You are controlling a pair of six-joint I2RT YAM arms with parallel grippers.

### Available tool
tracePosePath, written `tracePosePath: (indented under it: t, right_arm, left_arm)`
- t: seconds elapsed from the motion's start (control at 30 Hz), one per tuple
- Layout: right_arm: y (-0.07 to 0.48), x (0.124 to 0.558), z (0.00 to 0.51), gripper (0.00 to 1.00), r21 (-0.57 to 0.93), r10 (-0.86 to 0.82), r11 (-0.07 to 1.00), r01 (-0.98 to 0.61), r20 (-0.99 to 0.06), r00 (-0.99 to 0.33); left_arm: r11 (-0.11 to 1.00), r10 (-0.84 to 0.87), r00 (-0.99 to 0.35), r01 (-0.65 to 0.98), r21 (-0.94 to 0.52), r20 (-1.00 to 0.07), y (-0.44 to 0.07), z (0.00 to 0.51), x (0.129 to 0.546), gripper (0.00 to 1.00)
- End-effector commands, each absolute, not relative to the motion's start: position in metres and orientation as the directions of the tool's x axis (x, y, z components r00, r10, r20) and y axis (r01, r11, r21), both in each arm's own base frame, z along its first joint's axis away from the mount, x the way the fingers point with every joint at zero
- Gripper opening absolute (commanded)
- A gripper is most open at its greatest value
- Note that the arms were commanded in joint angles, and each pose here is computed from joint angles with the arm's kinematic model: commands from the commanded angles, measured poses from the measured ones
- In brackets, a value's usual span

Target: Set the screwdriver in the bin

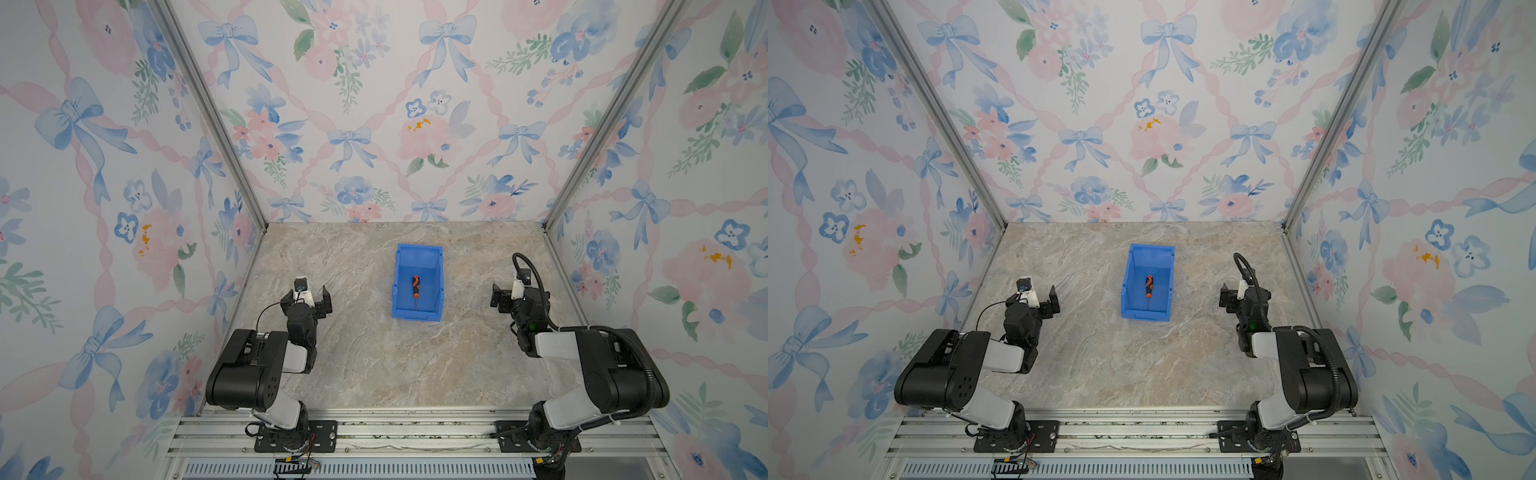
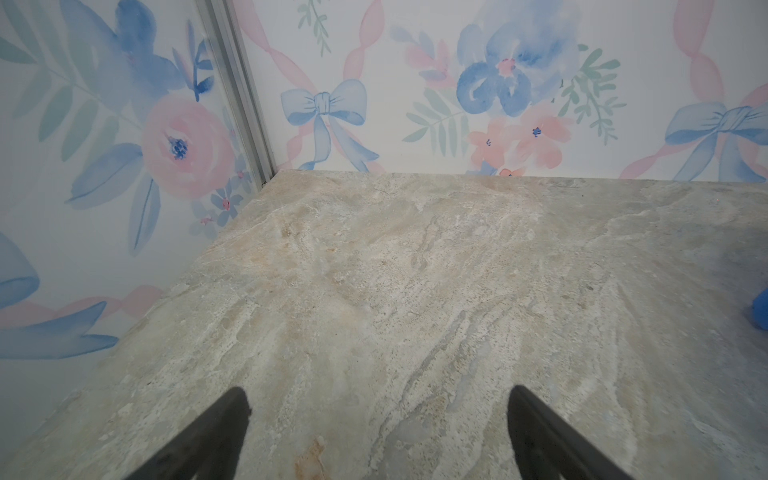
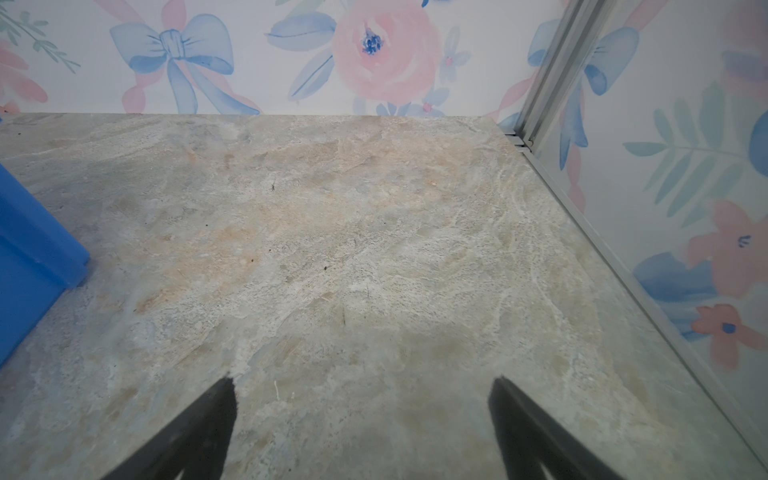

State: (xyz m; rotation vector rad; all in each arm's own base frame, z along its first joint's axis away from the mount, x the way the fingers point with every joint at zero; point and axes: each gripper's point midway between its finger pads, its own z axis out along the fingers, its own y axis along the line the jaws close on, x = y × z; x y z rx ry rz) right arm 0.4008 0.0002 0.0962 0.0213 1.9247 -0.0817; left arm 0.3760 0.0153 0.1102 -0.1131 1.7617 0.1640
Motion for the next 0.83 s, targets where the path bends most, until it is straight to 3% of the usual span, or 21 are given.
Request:
tracePosePath:
  t: [0.0, 0.8]
  right_arm:
    - [0.0003, 0.3997, 0.0964, 0.97, -0.044, -0.019, 0.997, 0.066, -0.942, -0.335]
    - [0.0000, 0.3996, 0.0959, 0.97, -0.044, -0.019, 0.997, 0.066, -0.941, -0.337]
  left_arm:
    - [0.985, 0.032, -0.199, -0.157, 0.064, -0.980, 0.0154, 0.1074, 0.3740, 0.98]
    - [0.984, 0.043, -0.201, -0.161, 0.077, -0.979, 0.0139, 0.1074, 0.3737, 0.97]
